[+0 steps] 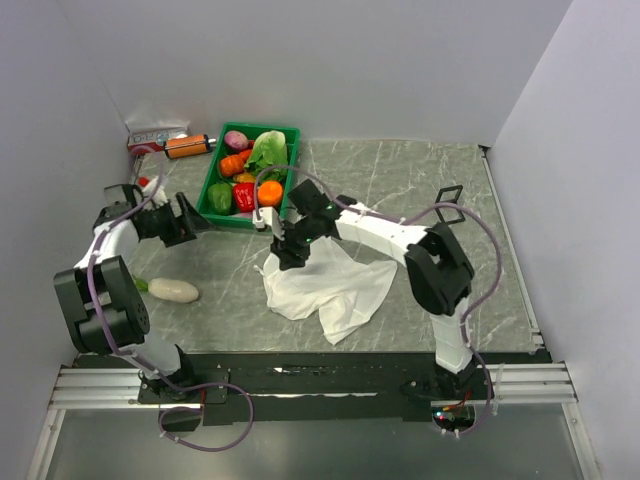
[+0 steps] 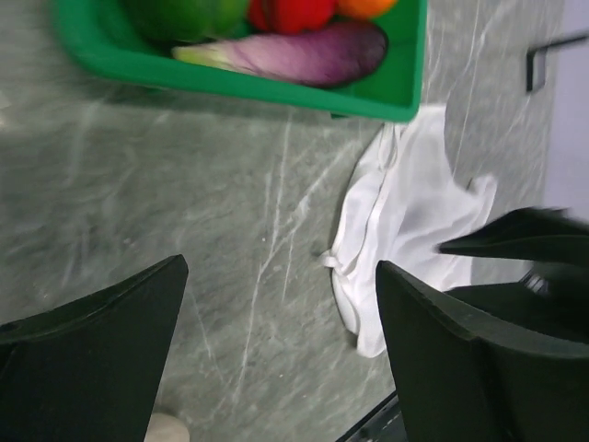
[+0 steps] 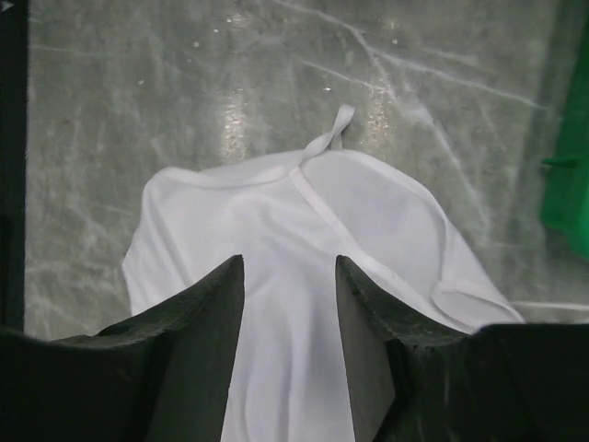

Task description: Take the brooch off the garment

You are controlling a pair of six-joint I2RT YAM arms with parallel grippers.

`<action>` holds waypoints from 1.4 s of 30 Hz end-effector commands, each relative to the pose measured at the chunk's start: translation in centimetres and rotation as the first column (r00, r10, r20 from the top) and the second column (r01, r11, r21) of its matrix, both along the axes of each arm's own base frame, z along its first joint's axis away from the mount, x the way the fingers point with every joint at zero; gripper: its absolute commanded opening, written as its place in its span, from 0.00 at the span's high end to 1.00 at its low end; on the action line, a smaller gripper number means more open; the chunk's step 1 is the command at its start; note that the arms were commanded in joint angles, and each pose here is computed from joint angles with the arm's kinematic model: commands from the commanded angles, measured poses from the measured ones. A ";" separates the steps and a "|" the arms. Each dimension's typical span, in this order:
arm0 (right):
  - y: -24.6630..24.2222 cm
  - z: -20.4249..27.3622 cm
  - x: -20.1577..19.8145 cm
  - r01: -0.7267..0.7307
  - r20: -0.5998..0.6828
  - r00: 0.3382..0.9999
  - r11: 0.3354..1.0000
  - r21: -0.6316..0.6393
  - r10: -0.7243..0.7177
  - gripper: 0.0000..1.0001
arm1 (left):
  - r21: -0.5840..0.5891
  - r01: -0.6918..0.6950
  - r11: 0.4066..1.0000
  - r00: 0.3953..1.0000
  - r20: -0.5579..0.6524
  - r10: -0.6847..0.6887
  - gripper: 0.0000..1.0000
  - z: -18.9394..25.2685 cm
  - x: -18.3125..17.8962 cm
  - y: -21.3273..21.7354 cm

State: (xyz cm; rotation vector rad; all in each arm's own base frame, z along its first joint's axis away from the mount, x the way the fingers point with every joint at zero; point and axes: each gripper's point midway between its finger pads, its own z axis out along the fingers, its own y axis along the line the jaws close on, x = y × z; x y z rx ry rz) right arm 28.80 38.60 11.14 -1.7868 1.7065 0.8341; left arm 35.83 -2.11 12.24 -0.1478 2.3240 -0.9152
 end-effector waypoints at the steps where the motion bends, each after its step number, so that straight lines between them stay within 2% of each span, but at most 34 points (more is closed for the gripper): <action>1: 3.5 0.7 2.8 0.137 -0.005 0.991 0.982 0.128 -0.137 0.46 | -0.095 -0.140 0.986 0.990 -0.015 0.139 0.11 2.7 -0.6 1.7; 11: 7.2 -3.0 2.3 0.165 -0.099 0.983 0.981 0.106 -0.154 0.46 | -0.016 -0.142 0.990 0.988 0.066 0.143 0.11 4.9 -2.4 2.1; 16: 8.0 -3.9 1.5 0.107 -0.083 0.992 0.990 0.088 -0.100 0.47 | -0.011 -0.147 0.989 0.988 0.037 0.148 0.11 4.3 -3.3 1.9; 24: 8.6 -6.1 1.7 0.137 -0.035 0.990 0.990 0.032 -0.136 0.52 | -0.021 -0.141 0.990 0.988 0.055 0.142 0.11 4.8 -3.4 1.0; 27: 8.6 -6.4 1.3 0.124 -0.025 0.992 0.992 0.022 -0.124 0.60 | -0.019 -0.139 0.990 0.988 0.058 0.140 0.11 4.9 -3.4 0.9; 28: 8.7 -6.5 1.2 0.122 -0.016 0.992 0.992 0.016 -0.122 0.71 | -0.018 -0.140 0.990 0.988 0.059 0.140 0.11 4.9 -3.4 0.8; 31: 8.7 -5.1 1.5 0.130 0.005 0.991 0.991 0.024 -0.130 0.88 | -0.003 -0.127 0.992 0.989 0.071 0.127 0.11 5.0 -3.4 0.9; 35: 7.0 1.7 0.9 0.052 0.049 0.997 0.995 0.082 -0.056 0.95 | -0.007 -0.014 1.000 0.991 0.136 0.015 0.12 5.5 -2.7 0.3; 36: 6.3 3.0 0.5 0.031 0.063 0.997 0.995 0.091 -0.036 0.96 | 0.028 0.026 0.999 0.985 0.173 -0.031 0.12 5.5 -2.5 0.4; 37: 5.4 3.6 0.0 -0.020 0.099 0.995 0.996 0.088 0.011 0.96 | 0.044 0.054 0.998 0.987 0.152 -0.060 0.14 4.7 -2.2 -0.2; 38: 4.5 6.6 -1.0 -0.065 0.137 0.989 0.990 0.124 0.048 0.96 | 0.102 0.086 0.991 0.978 0.183 -0.104 0.14 5.2 -1.4 -0.2; 39: 2.5 5.8 -2.1 -0.083 0.113 0.991 0.994 0.075 0.074 0.97 | 0.175 0.136 0.975 0.963 0.207 -0.171 0.14 4.8 -1.0 -0.3; 40: 1.3 7.9 -2.7 -0.131 0.186 0.976 0.987 0.089 0.113 0.97 | 0.183 0.204 0.962 0.957 0.172 -0.235 0.14 3.9 -1.1 -1.7; 42: -1.9 7.4 -2.4 -0.095 0.189 0.978 0.995 0.038 0.086 0.98 | 0.259 0.287 0.922 0.916 0.208 -0.343 0.14 4.3 -0.2 -2.8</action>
